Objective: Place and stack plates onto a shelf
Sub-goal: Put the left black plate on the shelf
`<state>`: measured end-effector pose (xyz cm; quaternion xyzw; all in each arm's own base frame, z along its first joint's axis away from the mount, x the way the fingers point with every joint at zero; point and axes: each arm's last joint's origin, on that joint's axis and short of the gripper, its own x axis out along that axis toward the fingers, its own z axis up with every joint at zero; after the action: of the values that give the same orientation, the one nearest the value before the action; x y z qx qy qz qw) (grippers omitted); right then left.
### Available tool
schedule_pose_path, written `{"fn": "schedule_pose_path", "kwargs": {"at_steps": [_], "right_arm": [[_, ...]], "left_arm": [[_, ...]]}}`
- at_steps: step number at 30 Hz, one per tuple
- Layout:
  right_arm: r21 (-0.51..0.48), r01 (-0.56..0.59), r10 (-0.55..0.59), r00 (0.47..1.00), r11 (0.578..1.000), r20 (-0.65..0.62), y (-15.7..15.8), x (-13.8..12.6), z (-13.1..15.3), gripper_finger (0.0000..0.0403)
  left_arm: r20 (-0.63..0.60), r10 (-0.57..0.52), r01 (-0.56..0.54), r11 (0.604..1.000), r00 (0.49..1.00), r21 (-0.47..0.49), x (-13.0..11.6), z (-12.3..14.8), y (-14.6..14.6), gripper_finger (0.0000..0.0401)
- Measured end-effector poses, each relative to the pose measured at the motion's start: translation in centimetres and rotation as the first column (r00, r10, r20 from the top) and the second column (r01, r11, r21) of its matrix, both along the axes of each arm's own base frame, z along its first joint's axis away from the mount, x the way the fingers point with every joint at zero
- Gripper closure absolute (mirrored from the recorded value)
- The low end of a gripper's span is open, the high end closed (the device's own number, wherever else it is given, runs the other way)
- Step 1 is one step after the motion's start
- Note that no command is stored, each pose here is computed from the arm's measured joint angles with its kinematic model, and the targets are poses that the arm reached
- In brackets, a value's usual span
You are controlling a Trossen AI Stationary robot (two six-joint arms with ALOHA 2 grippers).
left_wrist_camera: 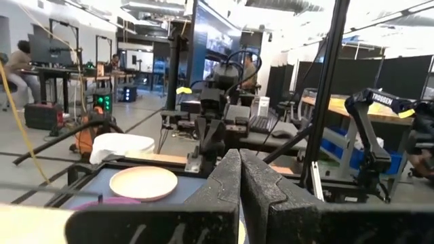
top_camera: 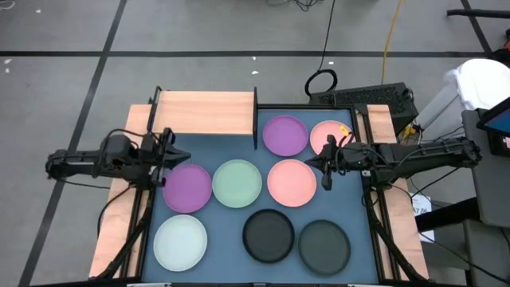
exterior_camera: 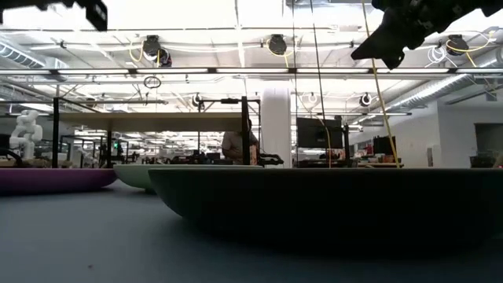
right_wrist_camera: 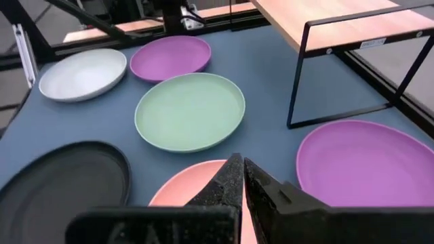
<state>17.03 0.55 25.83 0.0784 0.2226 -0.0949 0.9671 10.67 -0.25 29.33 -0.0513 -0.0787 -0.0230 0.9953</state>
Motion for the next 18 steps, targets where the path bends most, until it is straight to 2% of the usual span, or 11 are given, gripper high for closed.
{"fn": "schedule_pose_path", "kwargs": {"at_steps": [7, 18], "right_arm": [[0.073, 0.031, -0.029, 0.999, 0.997, -0.034, 0.2, -0.2, -0.5, 0.0403], [0.144, 0.047, -0.027, 0.99, 0.988, -0.142, 0.9, -0.9, -4.4, 0.0403]], "left_arm": [[-0.102, -0.009, 0.009, 1.0, 0.995, 0.005, 2.3, 2.8, -0.1, 0.04], [-0.304, -0.085, 0.095, 0.995, 0.949, 0.018, 6.9, 0.6, -1.7, 0.04]]}}
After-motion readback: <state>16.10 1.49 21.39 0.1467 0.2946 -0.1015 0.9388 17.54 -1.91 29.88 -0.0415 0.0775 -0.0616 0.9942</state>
